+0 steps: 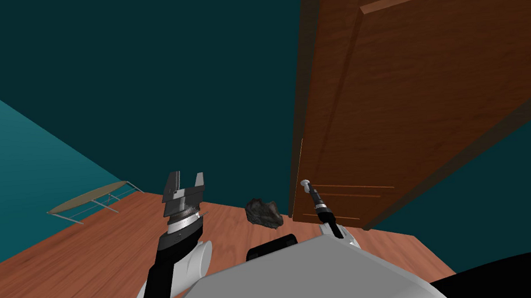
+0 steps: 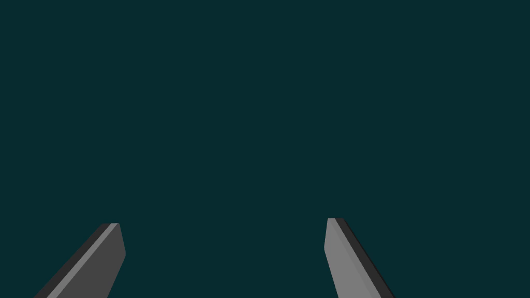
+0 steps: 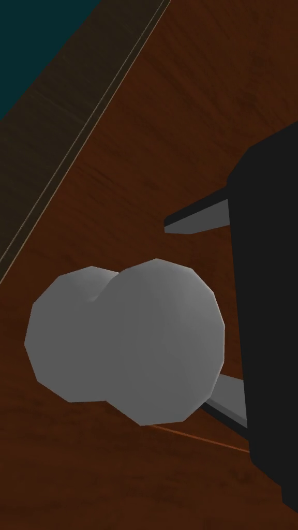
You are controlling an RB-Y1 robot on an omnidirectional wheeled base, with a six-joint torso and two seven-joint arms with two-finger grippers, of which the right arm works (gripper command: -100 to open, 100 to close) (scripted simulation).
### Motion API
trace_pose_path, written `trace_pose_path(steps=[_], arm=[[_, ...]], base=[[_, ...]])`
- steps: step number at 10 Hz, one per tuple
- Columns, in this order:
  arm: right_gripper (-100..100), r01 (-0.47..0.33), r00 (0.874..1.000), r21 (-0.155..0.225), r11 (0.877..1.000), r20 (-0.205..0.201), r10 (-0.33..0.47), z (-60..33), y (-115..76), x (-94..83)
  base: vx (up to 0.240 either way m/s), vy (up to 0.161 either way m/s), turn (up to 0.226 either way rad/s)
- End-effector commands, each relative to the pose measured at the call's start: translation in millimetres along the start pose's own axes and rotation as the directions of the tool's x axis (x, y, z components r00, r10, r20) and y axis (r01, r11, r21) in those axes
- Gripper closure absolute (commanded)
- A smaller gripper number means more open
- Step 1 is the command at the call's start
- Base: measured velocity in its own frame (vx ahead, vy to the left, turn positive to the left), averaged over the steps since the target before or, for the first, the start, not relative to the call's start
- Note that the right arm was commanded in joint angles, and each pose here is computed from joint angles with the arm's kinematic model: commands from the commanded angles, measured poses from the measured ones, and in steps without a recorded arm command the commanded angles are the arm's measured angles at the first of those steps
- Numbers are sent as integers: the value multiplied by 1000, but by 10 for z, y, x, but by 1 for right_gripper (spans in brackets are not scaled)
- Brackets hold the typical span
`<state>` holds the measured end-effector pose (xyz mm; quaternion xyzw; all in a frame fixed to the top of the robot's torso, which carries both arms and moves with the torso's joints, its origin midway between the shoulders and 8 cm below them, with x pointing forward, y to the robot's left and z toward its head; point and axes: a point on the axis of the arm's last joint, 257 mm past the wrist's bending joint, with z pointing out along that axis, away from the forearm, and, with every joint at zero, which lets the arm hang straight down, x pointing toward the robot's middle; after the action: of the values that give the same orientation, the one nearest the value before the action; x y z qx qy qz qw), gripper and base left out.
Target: Pull the door open
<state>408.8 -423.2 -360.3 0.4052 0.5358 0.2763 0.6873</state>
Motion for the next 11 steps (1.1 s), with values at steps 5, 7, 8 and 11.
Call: trace_pose_path(steps=[5, 7, 8, 11], arm=[[100, -144, 990, -16, 989, -8, 144, 24, 114, 133], [100, -198, 980, -16, 980, -2, 198, 28, 109, 113], [100, -198, 980, -16, 980, -2, 198, 28, 109, 113], [100, -301, 954, -16, 953, 9, 301, 35, 96, 75]], base=[[-29, -11, 35], [-20, 4, 10], [-32, 2, 20], [-39, -14, 67]])
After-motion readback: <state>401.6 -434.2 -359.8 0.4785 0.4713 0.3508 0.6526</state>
